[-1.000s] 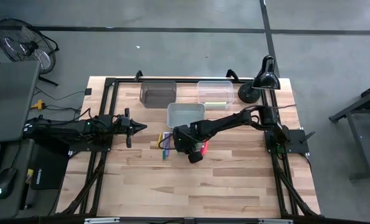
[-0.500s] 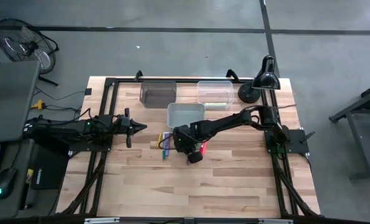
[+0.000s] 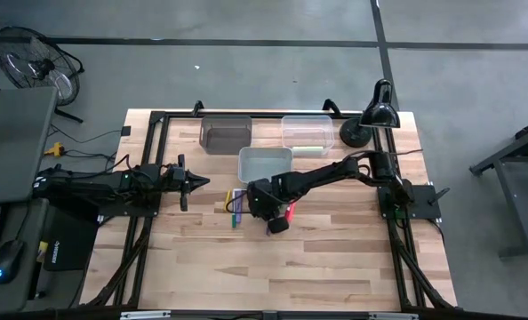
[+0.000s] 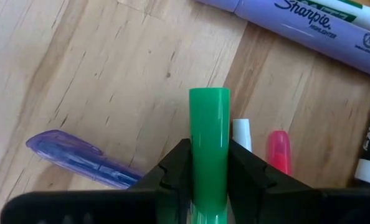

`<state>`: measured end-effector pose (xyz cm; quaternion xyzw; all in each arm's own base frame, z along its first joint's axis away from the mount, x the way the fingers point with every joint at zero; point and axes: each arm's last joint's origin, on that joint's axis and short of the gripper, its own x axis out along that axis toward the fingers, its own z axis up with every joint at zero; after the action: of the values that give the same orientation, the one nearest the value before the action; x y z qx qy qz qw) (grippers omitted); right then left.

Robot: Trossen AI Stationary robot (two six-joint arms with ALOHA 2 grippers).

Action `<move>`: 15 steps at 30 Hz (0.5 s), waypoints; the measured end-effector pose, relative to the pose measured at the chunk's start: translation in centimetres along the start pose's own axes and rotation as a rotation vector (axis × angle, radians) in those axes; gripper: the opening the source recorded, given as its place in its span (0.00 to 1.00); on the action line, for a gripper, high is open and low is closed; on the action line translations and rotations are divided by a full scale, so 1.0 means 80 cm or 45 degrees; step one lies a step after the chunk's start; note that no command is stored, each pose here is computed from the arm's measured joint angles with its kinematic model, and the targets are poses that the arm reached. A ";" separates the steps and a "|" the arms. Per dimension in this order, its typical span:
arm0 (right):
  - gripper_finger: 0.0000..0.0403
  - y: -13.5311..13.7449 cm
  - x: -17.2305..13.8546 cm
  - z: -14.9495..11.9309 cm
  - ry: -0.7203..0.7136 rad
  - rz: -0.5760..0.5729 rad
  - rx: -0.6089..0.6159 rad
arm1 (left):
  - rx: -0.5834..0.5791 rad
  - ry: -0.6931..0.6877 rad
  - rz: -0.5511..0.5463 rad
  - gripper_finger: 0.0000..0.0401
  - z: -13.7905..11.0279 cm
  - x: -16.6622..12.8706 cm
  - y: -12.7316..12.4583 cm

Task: Pick & Place Markers
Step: Put the green highlighter into the transparent bin

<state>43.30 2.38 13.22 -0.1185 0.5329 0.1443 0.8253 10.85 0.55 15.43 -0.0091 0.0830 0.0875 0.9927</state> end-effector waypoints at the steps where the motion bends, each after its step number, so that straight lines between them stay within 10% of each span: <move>1: 0.18 0.000 0.000 0.000 0.004 -0.007 0.000 | 0.000 0.000 0.000 0.00 0.000 0.000 0.000; 15: 0.18 0.001 -0.050 0.002 0.037 -0.092 0.007 | 0.000 0.000 0.000 0.00 0.000 0.000 0.000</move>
<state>41.83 2.08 16.97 -0.1376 0.5408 0.1113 0.8223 10.85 0.55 15.43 -0.0092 0.0832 0.0873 0.9927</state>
